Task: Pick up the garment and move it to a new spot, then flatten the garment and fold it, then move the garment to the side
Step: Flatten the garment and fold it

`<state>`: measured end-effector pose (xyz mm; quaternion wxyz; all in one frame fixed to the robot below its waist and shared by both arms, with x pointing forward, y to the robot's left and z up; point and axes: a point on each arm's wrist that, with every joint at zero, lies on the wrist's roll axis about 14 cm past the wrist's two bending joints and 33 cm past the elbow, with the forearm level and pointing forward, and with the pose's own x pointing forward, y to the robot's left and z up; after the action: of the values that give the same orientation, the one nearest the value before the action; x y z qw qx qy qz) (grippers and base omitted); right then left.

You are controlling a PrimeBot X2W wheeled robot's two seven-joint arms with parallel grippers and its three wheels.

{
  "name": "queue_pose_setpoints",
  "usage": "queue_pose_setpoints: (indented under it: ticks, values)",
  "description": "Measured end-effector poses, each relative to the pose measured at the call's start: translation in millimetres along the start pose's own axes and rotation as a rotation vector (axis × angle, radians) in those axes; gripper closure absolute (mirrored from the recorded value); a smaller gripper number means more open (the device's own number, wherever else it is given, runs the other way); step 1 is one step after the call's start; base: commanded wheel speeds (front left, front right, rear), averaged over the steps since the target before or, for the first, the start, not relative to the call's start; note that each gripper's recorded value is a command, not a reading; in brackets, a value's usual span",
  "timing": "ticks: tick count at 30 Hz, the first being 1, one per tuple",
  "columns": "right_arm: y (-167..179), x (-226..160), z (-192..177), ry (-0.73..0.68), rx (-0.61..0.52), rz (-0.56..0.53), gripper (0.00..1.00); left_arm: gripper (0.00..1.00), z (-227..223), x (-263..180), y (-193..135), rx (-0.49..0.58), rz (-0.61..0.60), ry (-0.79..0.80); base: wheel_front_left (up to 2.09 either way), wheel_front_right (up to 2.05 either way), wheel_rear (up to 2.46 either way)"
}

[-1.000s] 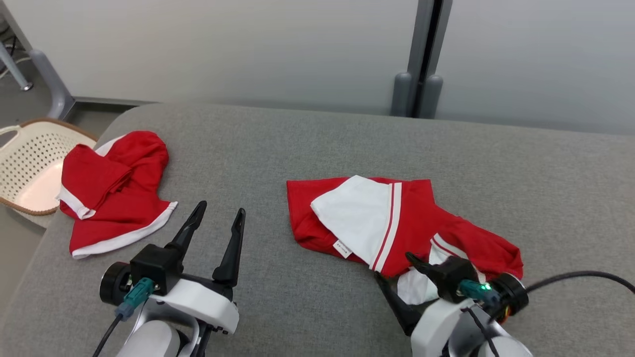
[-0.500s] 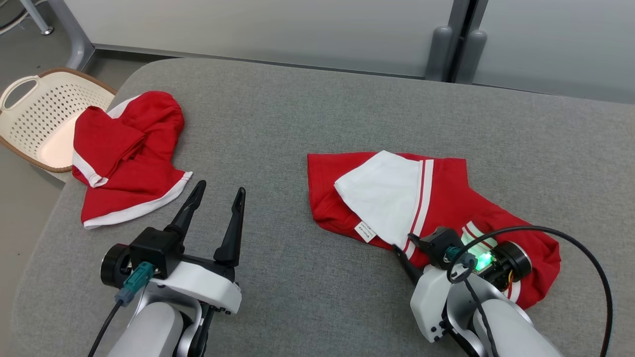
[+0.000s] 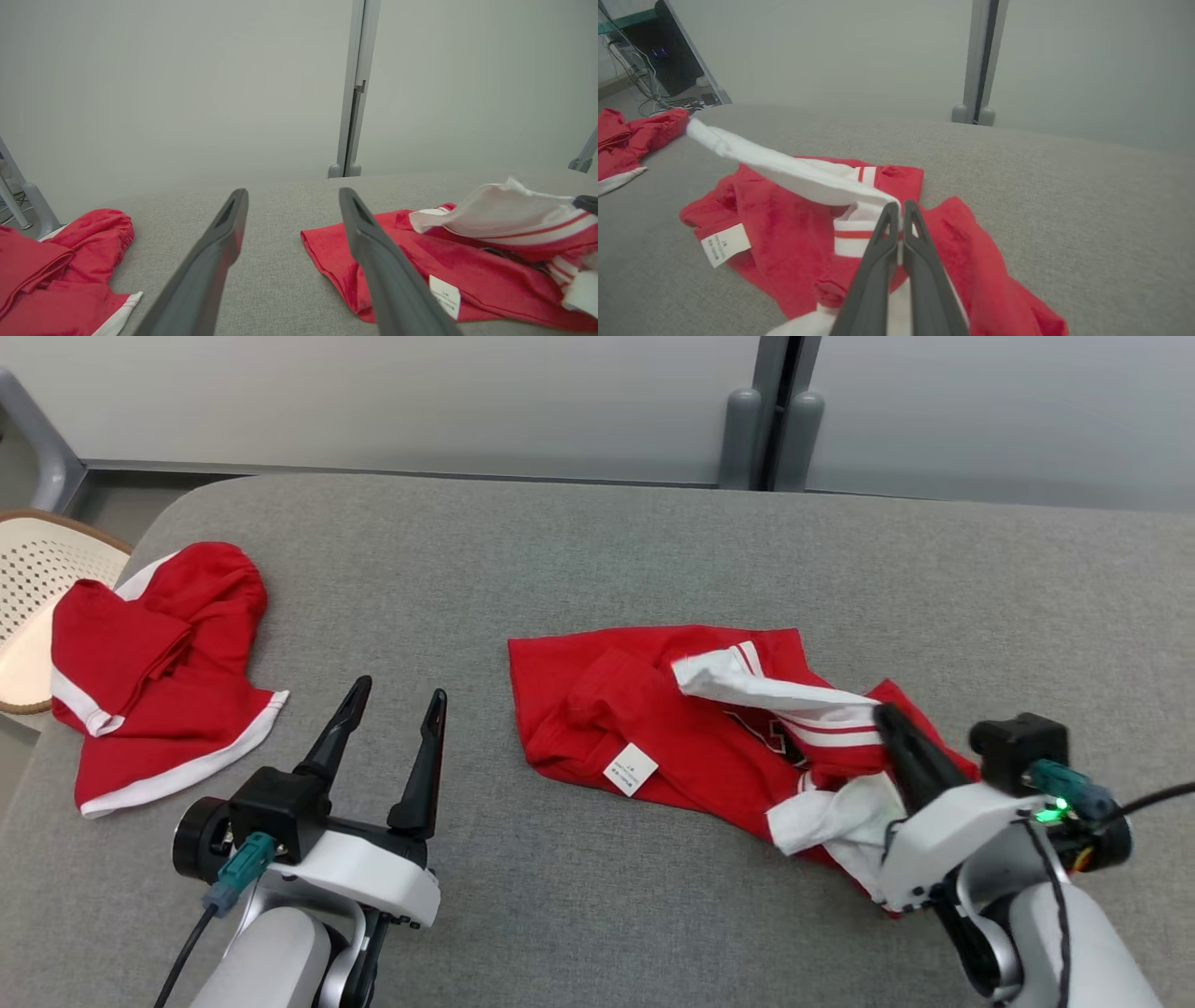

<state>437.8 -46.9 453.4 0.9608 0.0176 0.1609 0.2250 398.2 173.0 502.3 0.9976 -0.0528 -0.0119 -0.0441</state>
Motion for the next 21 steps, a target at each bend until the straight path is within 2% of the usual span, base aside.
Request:
queue_pose_setpoints:
  ticks: [7, 9, 11, 13, 16, 17, 19, 21]
  values:
    - [-83, -44, -29, 0.018, 0.192, -0.269, 1.00, 0.00, -8, 8, -7, -0.003, -0.026, 0.018, 0.00, 0.00, 0.00]
    - [-101, -56, -39, 0.014, 0.291, -0.326, 1.00, 0.00, -10, 10, -7, -0.003, -0.026, 0.021, 0.00, 0.00, 0.00]
    - [-114, -67, -53, 0.026, 0.362, -0.376, 1.00, 0.00, -11, 11, -7, -0.003, -0.027, 0.023, 0.00, 0.00, 0.00]
    - [-124, -75, -64, 0.008, 0.487, -0.413, 1.00, 0.00, -11, 12, -7, -0.002, -0.027, 0.025, 0.00, 0.00, 0.00]
    - [-132, -84, -78, 0.010, 0.531, -0.457, 1.00, 0.00, -11, 13, -6, 0.002, -0.028, 0.025, 0.00, 0.00, 0.00]
    - [-132, -84, -79, 0.009, 0.536, -0.459, 0.75, 0.00, -11, 13, -6, 0.003, -0.028, 0.025, 0.00, 0.00, 0.00]
    - [-130, -81, -75, -0.008, 0.514, -0.452, 0.00, 0.00, -11, 14, -6, 0.004, -0.028, 0.025, 0.00, 0.00, 0.00]
    - [-128, -78, -62, -0.059, 0.499, -0.438, 0.00, 0.00, -11, 14, -4, 0.006, -0.023, 0.023, 0.00, 0.00, 0.00]
